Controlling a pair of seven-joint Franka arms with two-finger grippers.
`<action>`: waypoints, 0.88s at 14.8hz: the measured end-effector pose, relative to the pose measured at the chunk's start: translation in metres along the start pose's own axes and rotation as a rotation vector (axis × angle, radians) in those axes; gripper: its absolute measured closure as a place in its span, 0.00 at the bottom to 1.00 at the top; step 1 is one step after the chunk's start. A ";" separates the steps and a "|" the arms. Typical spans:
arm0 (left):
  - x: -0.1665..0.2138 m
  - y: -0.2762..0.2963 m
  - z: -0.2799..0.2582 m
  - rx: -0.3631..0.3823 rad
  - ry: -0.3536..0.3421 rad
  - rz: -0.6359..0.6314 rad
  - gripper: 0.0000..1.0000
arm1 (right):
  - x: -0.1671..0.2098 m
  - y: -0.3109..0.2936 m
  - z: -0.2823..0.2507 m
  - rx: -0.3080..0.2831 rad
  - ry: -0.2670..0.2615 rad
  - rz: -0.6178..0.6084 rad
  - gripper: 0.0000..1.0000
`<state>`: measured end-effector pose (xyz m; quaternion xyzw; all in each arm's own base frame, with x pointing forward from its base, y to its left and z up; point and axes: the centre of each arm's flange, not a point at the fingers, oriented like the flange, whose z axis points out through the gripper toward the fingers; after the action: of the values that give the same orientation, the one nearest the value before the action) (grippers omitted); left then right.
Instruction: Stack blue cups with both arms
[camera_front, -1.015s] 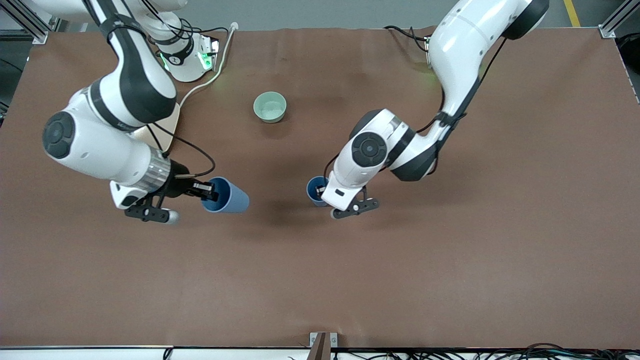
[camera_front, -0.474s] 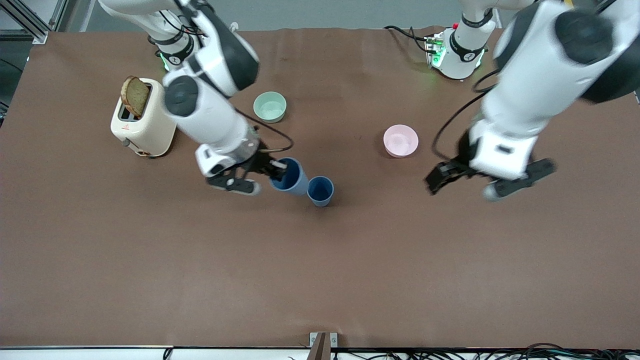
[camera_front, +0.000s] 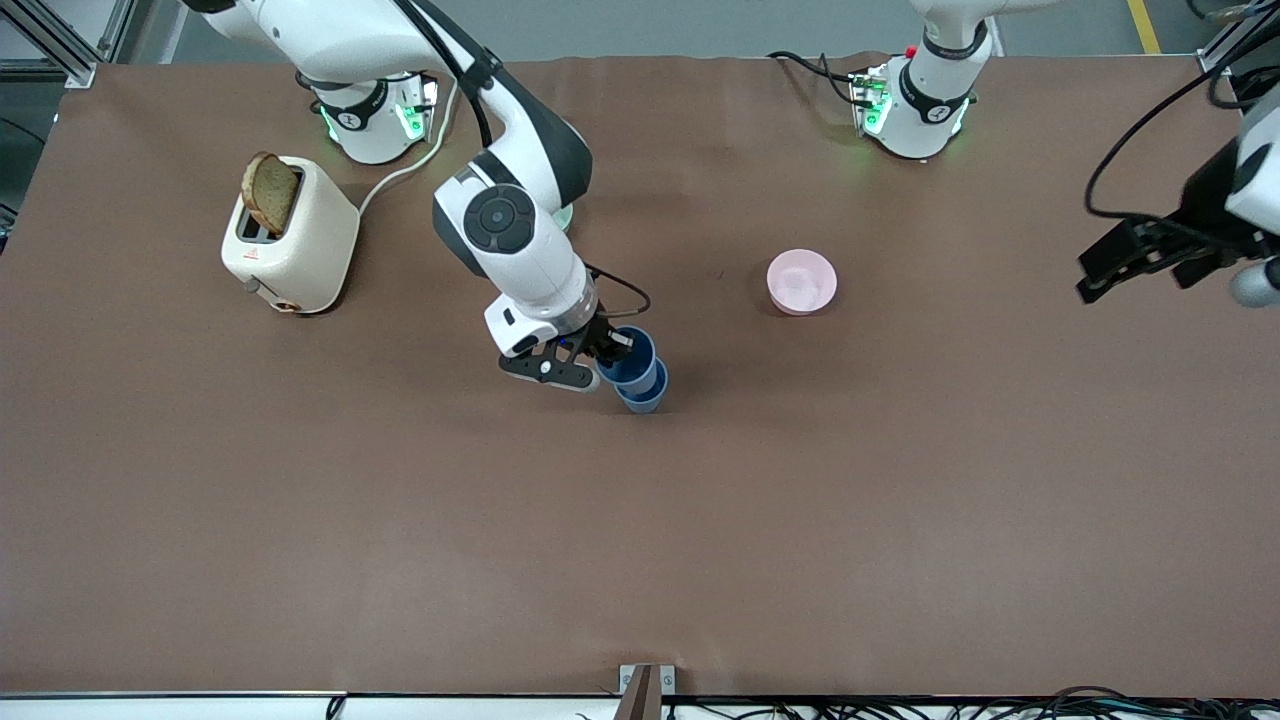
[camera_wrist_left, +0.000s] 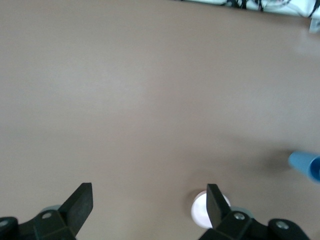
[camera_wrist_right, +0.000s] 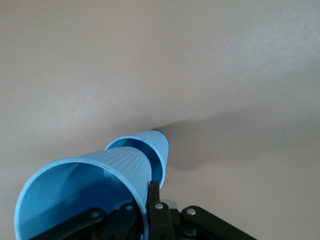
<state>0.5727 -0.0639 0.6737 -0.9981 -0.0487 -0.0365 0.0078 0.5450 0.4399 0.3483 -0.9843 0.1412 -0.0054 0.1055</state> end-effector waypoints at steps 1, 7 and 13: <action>-0.003 -0.007 -0.001 0.006 -0.013 0.018 0.00 | -0.001 -0.001 0.004 -0.003 -0.004 -0.002 0.95; -0.038 0.001 0.007 0.007 -0.061 0.096 0.00 | -0.008 -0.005 0.008 -0.006 -0.005 -0.017 0.95; -0.053 -0.010 0.008 0.000 -0.065 0.091 0.00 | -0.003 -0.001 0.009 -0.020 0.010 -0.022 0.95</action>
<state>0.5200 -0.0585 0.6622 -1.0000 -0.0036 -0.0035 0.0080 0.5429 0.4437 0.3395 -0.9868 0.1311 -0.0103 0.0950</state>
